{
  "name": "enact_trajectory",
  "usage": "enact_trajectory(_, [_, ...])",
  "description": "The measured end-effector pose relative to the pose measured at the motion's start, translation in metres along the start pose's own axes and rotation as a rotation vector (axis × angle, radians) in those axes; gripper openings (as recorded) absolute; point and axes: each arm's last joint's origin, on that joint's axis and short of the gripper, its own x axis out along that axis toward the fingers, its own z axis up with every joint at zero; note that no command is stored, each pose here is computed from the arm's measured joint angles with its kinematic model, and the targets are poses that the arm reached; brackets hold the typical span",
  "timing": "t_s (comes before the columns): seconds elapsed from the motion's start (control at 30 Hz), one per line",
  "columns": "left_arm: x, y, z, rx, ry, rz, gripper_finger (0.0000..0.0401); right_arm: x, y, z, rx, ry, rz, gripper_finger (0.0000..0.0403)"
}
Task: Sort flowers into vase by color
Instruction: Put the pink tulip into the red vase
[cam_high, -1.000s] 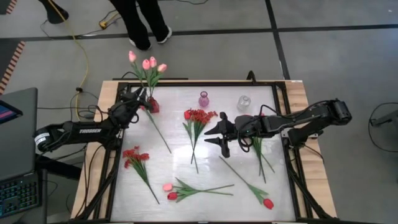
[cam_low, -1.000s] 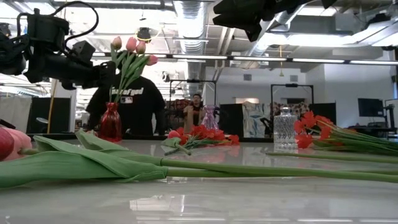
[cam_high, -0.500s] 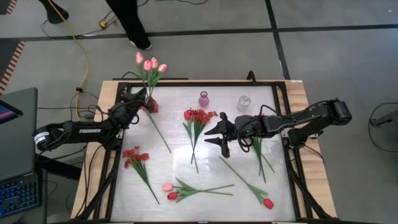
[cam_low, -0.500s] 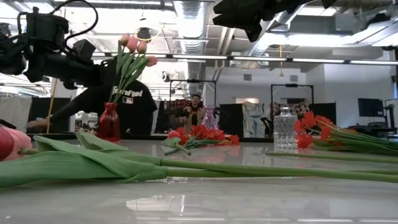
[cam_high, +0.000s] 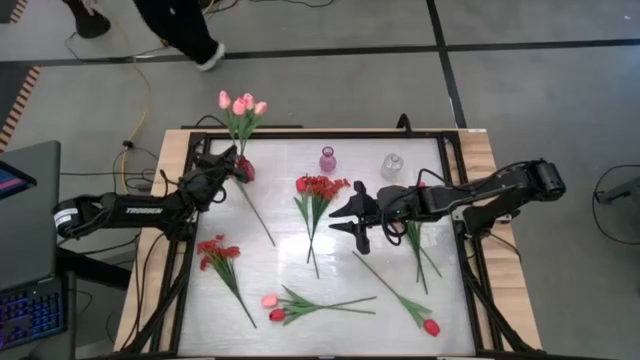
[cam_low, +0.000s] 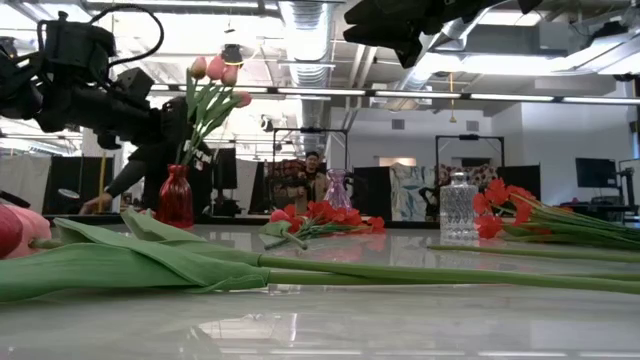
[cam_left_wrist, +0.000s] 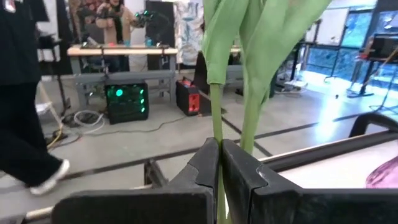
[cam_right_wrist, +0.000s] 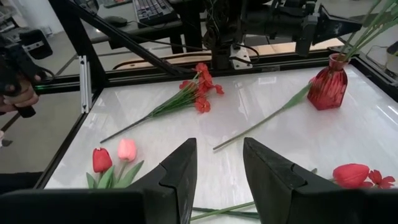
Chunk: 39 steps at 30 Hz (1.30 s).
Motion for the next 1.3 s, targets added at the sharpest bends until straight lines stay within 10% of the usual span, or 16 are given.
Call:
enact_trajectory(0.6, [-0.003, 0.000, -0.012, -0.038, 0.091, -0.003, 0.0005, 0.000, 0.000, 0.000, 0.003, 0.003, 0.000, 0.0159])
enact_trajectory(1.3, [-0.004, -0.003, -0.009, 0.034, 0.078, -0.043, 0.0174, 0.000, 0.000, 0.000, 0.002, 0.003, 0.001, 0.0159])
